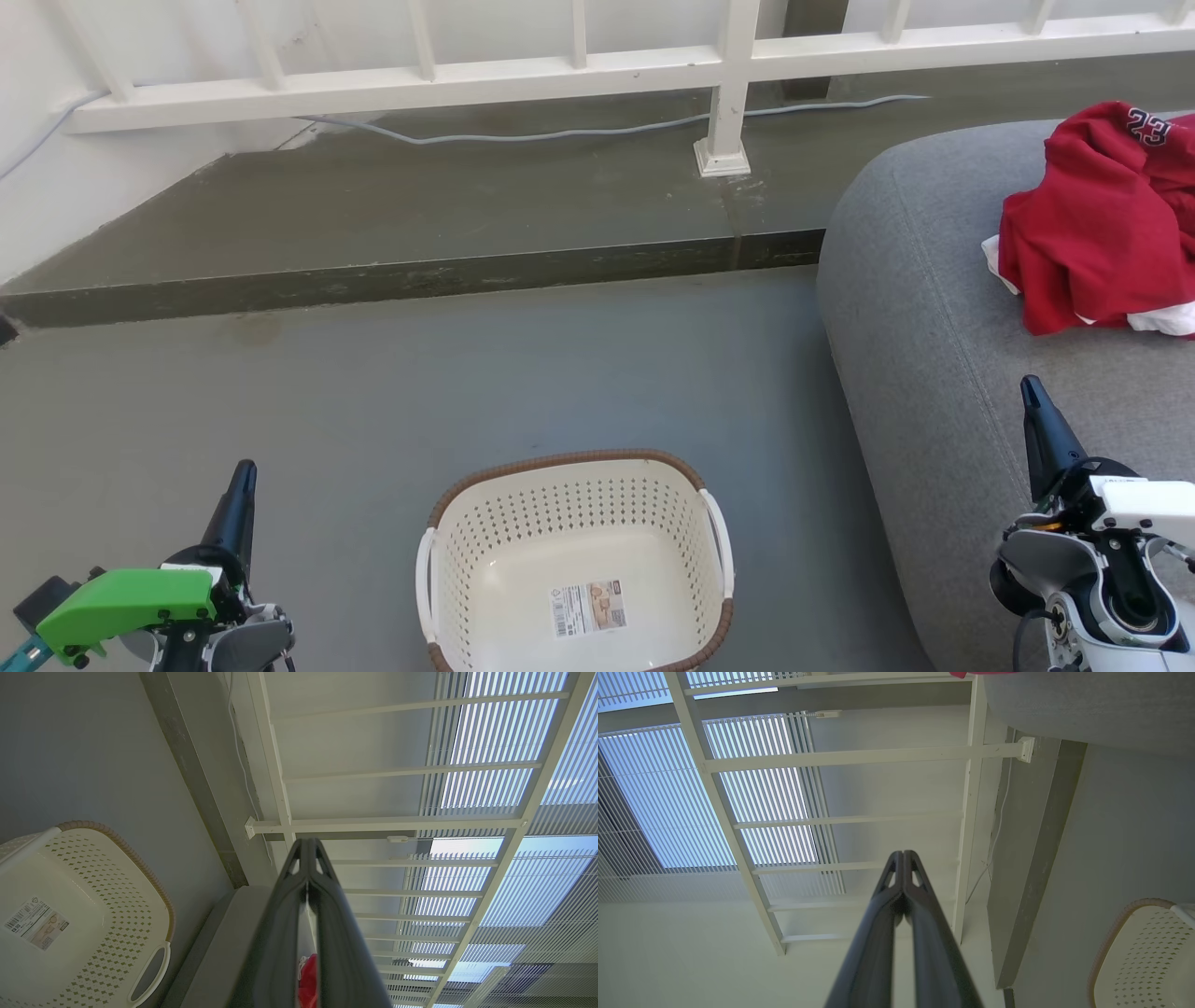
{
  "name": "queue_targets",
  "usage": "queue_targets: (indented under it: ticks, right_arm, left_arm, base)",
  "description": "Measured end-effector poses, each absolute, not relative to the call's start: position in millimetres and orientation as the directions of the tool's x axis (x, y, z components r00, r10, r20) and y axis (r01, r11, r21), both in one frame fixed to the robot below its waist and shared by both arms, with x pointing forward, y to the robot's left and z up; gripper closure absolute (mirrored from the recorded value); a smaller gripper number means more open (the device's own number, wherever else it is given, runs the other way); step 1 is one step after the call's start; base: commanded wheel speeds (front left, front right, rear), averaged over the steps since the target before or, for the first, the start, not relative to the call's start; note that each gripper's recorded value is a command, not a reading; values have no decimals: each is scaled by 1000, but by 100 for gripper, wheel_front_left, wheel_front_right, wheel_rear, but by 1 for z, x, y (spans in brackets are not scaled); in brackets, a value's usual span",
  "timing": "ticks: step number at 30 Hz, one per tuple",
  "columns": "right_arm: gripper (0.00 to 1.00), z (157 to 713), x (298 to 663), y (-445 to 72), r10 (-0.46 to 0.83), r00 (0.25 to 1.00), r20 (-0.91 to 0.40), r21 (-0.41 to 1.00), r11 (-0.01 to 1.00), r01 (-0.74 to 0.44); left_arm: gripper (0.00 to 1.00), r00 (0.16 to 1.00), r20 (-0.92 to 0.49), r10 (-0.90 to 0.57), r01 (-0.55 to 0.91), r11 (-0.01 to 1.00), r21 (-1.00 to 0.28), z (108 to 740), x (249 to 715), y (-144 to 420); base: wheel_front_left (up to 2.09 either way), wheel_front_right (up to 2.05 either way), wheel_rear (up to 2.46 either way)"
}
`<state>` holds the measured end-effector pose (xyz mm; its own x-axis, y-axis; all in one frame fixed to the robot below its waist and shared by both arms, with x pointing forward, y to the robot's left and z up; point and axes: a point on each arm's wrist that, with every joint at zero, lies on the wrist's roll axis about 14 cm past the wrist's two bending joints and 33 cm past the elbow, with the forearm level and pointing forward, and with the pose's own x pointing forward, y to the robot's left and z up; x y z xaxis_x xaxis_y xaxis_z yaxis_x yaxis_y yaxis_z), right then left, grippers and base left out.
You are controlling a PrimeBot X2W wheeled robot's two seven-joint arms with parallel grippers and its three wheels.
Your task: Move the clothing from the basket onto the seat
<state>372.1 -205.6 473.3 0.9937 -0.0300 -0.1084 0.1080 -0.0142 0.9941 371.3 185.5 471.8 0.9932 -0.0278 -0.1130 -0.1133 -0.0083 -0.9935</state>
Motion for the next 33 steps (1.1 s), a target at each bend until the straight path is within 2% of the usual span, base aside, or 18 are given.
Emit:
queue_targets:
  ticks: [33]
  right_arm:
    - [100,474,372,-206,-31,994,-107,994,-14,107]
  left_arm:
    - [100,993,-112,-29,-113,-10,-994,472,372,186]
  base:
    - [0,0,0]
